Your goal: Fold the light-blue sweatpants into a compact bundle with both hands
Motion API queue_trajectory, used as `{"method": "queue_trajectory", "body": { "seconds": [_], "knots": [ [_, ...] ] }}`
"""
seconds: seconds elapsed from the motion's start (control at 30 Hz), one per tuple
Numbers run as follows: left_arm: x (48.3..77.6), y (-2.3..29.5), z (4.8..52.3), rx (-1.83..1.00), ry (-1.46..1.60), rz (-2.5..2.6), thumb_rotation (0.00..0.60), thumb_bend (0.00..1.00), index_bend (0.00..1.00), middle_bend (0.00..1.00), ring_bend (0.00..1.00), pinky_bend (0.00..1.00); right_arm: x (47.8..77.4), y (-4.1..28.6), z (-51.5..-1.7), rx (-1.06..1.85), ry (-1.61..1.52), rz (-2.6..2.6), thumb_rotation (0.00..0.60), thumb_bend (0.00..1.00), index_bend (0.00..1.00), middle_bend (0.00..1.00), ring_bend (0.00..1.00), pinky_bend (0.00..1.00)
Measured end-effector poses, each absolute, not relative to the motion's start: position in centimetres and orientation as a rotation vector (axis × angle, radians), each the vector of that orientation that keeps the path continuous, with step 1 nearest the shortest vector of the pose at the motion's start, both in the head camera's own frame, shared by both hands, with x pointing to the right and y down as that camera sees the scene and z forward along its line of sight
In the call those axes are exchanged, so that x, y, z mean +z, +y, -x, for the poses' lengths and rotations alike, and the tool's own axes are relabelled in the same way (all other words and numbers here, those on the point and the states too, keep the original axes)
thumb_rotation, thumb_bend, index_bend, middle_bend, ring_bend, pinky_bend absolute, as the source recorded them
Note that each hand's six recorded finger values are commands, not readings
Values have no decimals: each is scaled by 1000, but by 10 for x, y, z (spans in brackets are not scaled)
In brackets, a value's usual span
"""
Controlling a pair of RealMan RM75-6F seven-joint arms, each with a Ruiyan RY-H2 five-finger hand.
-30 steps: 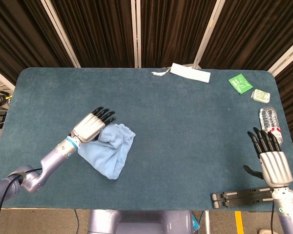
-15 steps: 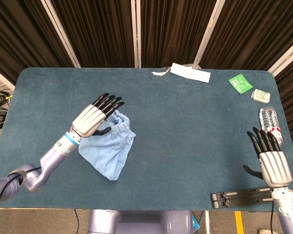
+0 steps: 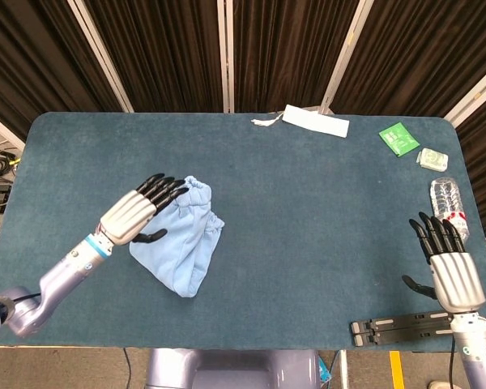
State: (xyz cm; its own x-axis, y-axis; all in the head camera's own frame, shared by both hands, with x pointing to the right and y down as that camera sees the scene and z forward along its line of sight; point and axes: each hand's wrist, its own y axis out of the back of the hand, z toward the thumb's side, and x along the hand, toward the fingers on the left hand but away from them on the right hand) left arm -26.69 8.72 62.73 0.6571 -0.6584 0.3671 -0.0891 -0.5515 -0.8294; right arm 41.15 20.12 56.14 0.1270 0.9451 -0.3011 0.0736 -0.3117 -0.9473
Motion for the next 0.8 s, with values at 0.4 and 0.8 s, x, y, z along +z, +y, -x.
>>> {"method": "queue_trajectory", "body": {
  "seconds": [0.4, 0.8],
  "knots": [
    [670, 102, 271, -960, 589, 2146, 600, 458, 0, 0, 0, 0, 565, 200, -415, 1317, -1025, 1556, 600, 0, 14, 0, 0, 0],
    [703, 103, 212, -959, 516, 2202, 600, 467, 0, 0, 0, 17, 568, 198, -422, 1343, -1030, 1540, 600, 0, 14, 0, 0, 0]
  ]
}}
